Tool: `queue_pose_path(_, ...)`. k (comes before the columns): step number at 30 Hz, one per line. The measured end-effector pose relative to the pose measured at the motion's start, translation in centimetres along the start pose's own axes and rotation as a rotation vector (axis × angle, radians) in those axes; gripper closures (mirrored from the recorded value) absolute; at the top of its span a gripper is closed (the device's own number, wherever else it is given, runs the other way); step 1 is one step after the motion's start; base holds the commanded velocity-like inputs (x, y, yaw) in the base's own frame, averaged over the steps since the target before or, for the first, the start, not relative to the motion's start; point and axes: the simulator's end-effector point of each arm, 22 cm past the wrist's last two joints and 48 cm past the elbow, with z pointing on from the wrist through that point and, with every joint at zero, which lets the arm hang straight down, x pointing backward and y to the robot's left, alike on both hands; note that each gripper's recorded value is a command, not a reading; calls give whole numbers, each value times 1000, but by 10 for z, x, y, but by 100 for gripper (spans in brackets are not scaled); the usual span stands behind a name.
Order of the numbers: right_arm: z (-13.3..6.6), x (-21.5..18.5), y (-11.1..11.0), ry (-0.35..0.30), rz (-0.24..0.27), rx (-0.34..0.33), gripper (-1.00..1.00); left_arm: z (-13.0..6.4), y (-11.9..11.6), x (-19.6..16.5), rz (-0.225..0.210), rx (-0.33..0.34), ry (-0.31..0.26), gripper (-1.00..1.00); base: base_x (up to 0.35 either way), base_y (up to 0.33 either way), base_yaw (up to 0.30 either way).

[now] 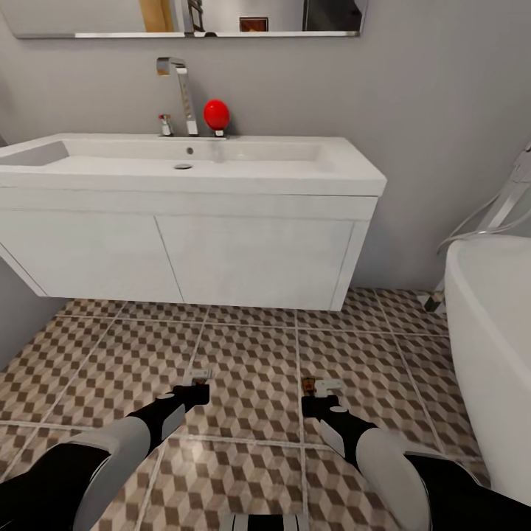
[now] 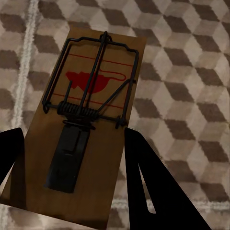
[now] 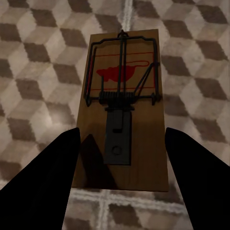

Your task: Take the four mousetraps from the cabinet in the bathroom and place them on the bathroom floor. Make sure all four end up on the same floor surface, and ensure that at least two of them are either under or directly next to the same bathroom sink.

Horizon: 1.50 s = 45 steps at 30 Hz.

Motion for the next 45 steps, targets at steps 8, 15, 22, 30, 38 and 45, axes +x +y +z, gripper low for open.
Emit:
queue_pose_path(8,10,19,0,33,2,-1,100,11,2,19,-3,-2,33,100,0,0,0)
queue_pose_path(15,17,32,0,57,4,-2,100,18,4,33,-5,-4,56,100,0,0,0)
queue_pose_path(22,17,33,0,57,4,-2,100,18,3,33,-4,-3,56,100,0,0,0)
queue_pose_path(30,17,33,0,57,4,-2,100,18,4,33,-4,-4,56,100,0,0,0)
queue_pose_path(38,17,33,0,57,4,-2,100,18,4,33,-4,-4,56,100,0,0,0)
queue_pose_path(45,17,33,0,57,5,-1,100,18,4,33,-4,-4,56,100,0,0,0)
